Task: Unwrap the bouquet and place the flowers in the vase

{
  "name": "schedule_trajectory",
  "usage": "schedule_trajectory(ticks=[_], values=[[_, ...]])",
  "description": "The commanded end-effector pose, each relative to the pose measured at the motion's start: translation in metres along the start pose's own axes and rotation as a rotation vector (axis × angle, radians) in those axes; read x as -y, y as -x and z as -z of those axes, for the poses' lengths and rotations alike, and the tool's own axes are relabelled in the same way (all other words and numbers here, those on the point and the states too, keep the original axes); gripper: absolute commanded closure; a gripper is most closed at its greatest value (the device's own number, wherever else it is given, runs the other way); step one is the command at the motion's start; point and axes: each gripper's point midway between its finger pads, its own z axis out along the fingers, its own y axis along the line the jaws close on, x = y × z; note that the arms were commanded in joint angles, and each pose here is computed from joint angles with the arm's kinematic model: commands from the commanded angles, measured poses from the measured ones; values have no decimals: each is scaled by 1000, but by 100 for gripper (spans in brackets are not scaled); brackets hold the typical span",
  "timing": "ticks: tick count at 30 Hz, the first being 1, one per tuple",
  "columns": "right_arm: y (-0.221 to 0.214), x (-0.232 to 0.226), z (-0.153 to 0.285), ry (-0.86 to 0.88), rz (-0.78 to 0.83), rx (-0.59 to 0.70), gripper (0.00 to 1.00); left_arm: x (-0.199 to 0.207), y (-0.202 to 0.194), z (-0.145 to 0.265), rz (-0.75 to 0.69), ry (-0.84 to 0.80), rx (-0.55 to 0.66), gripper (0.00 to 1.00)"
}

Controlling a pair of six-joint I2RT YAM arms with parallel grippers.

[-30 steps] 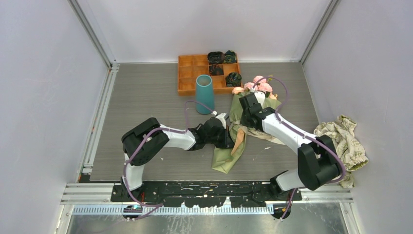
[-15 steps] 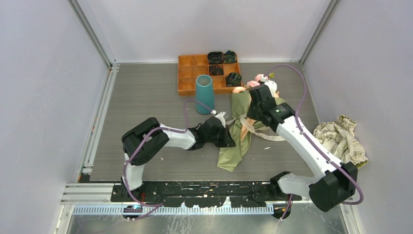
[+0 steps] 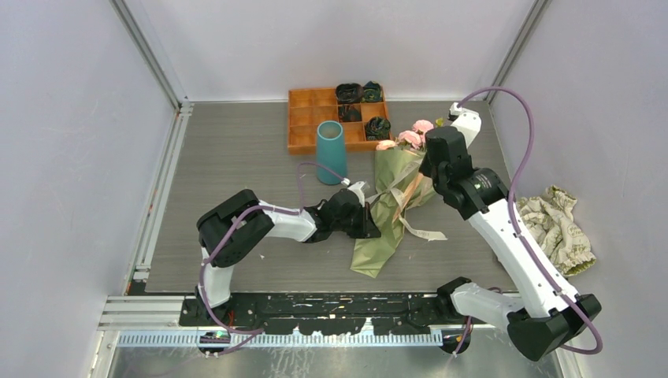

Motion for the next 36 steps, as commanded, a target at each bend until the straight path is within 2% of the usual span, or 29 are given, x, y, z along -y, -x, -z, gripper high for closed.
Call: schedule_trajectory(ticks=[1, 7, 13, 19, 26, 36], values=[[45, 32, 26, -125, -16, 157, 99, -59, -34, 2, -8, 182, -89, 100], [93, 72, 75, -249, -69, 323, 99, -60, -35, 2, -6, 181, -92, 100], [153, 132, 164, -379, -232, 588, 99, -56, -31, 6, -10, 173, -82, 100], [178, 174, 230, -412, -364, 738, 99, -56, -33, 5, -7, 168, -86, 100], [193, 213, 286, -477, -485, 856, 99, -54, -31, 6, -10, 168, -83, 100], [196, 252, 336, -553, -535, 903, 99, -49, -27, 11, -15, 163, -74, 100]])
